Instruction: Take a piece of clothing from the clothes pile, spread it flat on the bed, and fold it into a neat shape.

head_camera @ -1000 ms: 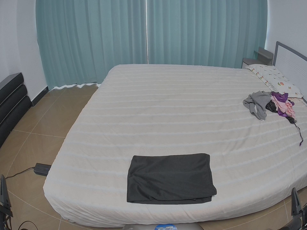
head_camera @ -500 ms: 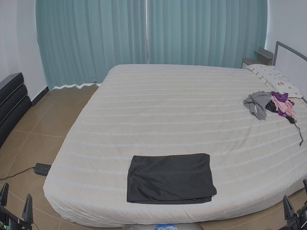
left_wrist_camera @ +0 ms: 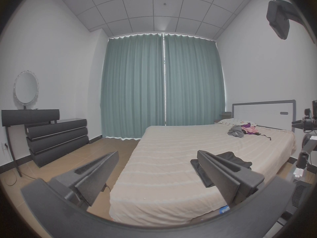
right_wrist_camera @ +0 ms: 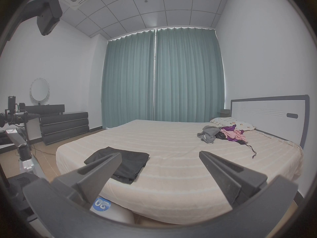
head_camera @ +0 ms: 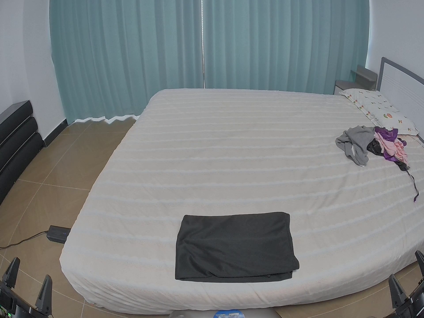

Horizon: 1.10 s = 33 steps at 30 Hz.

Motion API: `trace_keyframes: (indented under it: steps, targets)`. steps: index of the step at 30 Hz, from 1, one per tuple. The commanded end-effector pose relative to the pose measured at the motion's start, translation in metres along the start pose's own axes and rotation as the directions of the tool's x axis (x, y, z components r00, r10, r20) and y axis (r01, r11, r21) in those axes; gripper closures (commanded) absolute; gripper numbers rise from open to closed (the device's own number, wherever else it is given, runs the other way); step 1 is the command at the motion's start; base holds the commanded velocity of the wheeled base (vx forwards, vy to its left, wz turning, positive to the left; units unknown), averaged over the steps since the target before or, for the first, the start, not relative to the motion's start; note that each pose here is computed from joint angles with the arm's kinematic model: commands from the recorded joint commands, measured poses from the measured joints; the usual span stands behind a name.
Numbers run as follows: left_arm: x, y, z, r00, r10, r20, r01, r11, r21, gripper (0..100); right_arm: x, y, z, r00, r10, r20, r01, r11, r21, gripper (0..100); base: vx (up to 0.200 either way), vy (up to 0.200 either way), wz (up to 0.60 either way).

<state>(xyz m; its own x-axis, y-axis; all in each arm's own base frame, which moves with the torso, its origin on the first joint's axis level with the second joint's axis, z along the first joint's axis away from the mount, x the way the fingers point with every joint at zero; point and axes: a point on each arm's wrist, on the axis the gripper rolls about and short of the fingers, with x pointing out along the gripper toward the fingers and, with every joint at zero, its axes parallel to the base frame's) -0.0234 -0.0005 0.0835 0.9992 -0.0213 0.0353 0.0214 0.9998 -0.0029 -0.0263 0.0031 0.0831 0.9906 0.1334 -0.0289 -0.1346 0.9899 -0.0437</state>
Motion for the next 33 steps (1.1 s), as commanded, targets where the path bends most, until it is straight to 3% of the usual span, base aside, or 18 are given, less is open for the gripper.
trace_keyframes:
  steps: [1, 3, 5, 9, 12, 13, 14, 18, 22, 27, 30, 33]
  targets:
    - [0.0002, 0.0010, -0.0019, 0.999, 0.046, -0.003, -0.046, 0.999, 0.002, 0, -0.0007, -0.0007, -0.0004, 0.999, -0.038, 0.007, 0.038, 0.999, 0.004, 0, 0.000, 0.000, 0.00]
    - [0.0001, 0.0024, -0.0023, 0.994, 0.110, -0.003, -0.110, 0.994, -0.008, 0, -0.0011, -0.0026, -0.0001, 0.993, -0.122, 0.006, 0.122, 0.993, 0.001, 0, 0.000, 0.000, 0.00]
    - [0.0000, 0.0026, -0.0019, 0.993, 0.115, -0.001, -0.115, 0.993, -0.007, 0, -0.0011, -0.0033, -0.0002, 0.988, -0.155, 0.006, 0.155, 0.988, -0.002, 0, 0.000, 0.000, 0.00]
    - [0.0000, 0.0022, -0.0019, 0.995, 0.098, -0.006, -0.098, 0.995, -0.004, 0, -0.0010, -0.0028, 0.0000, 0.991, -0.132, 0.009, 0.132, 0.991, 0.007, 0, 0.000, 0.000, 0.00]
    - [0.0007, 0.0008, -0.0070, 0.999, 0.029, -0.031, -0.029, 1.000, 0.005, 0, -0.0007, -0.0015, -0.0005, 0.997, -0.073, 0.009, 0.073, 0.997, 0.030, 0, 0.000, 0.000, 0.00]
    - [0.0008, -0.0012, -0.0083, 0.997, -0.058, -0.048, 0.059, 0.998, 0.004, 0, -0.0006, -0.0014, -0.0005, 0.998, -0.067, 0.008, 0.066, 0.997, 0.035, 0, 0.000, 0.000, 0.00]
    - [0.0009, -0.0014, -0.0085, 0.997, -0.066, -0.051, 0.066, 0.998, -0.002, 0, -0.0006, -0.0013, -0.0003, 0.998, -0.065, 0.009, 0.065, 0.997, 0.036, 0, 0.000, 0.000, 0.00]
    - [0.0006, -0.0008, -0.0082, 0.998, -0.038, -0.043, 0.039, 0.999, 0.009, 0, -0.0006, -0.0014, -0.0003, 0.998, -0.068, 0.009, 0.068, 0.997, 0.028, 0, 0.000, 0.000, 0.00]
    - [0.0006, -0.0004, -0.0084, 0.999, -0.020, -0.045, 0.020, 1.000, -0.001, 0, -0.0007, -0.0018, -0.0002, 0.996, -0.085, 0.011, 0.086, 0.995, -0.044, 0, 0.000, 0.000, 0.00]
    - [0.0005, 0.0000, -0.0083, 0.999, -0.003, -0.041, 0.003, 1.000, -0.004, 0, -0.0006, -0.0018, -0.0004, 0.996, -0.087, 0.008, 0.087, 0.996, -0.001, 0, 0.000, 0.000, 0.00]
    - [0.0005, 0.0001, -0.0084, 0.999, 0.001, -0.043, -0.002, 1.000, -0.008, 0, -0.0010, -0.0028, -0.0002, 0.992, -0.127, 0.012, 0.127, 0.988, -0.091, 0, 0.000, 0.000, 0.00]
    - [0.0005, 0.0001, -0.0083, 0.999, 0.001, -0.041, -0.002, 1.000, -0.006, 0, -0.0008, -0.0028, -0.0006, 0.992, -0.130, 0.011, 0.130, 0.988, -0.086, 0, 0.000, 0.000, 0.00]
